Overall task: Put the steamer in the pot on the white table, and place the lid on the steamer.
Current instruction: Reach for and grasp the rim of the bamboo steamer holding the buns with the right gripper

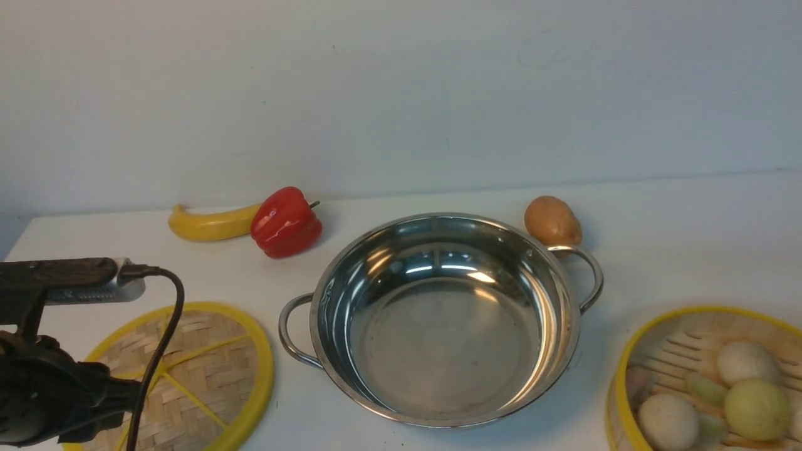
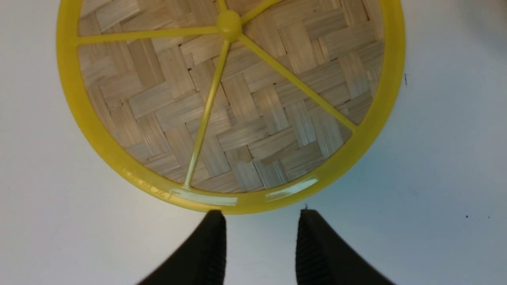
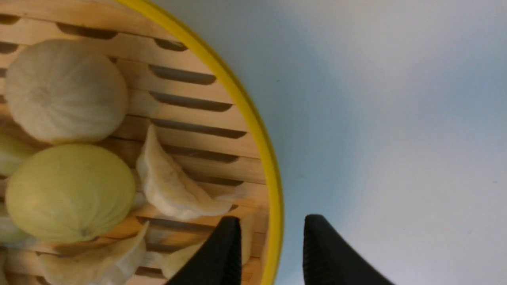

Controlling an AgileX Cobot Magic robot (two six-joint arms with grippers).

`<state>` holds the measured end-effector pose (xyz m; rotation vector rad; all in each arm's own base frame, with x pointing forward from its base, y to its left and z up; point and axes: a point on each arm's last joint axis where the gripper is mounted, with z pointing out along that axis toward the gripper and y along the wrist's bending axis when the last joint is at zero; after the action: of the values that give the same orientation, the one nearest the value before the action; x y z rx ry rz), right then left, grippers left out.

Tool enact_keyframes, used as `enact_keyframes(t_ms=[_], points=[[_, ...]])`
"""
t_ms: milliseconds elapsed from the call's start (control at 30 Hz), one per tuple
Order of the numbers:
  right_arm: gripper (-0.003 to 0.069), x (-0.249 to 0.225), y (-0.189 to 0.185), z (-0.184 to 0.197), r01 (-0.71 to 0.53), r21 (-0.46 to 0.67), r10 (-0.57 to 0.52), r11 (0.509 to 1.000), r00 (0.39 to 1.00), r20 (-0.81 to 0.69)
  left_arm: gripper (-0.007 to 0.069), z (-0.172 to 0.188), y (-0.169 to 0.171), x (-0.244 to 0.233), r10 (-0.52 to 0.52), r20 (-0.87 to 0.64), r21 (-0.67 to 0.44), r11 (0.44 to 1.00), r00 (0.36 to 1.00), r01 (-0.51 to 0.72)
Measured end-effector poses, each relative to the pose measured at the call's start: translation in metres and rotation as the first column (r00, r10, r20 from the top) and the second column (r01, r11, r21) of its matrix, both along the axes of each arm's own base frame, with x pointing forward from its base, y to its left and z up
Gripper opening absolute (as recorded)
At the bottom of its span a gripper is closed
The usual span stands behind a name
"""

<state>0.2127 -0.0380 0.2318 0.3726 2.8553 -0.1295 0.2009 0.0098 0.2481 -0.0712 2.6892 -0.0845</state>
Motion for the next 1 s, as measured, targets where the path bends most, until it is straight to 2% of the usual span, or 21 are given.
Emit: enact_keyframes(t_ms=[800, 1000], points=[[0.0242, 0.031, -0.004, -0.053, -0.036, 0.01, 0.037, 0.999, 0.992, -0.117, 0.0241, 0.0, -0.001, 0.0, 0.008, 0.002, -0.021, 1.0, 1.0, -0.008], [0.0204, 0.034, -0.006, -0.062, -0.045, 0.003, 0.045, 0.999, 0.989, -0.138, 0.0241, 0.0, -0.002, 0.0, 0.009, 0.002, -0.023, 1.0, 1.0, -0.009]])
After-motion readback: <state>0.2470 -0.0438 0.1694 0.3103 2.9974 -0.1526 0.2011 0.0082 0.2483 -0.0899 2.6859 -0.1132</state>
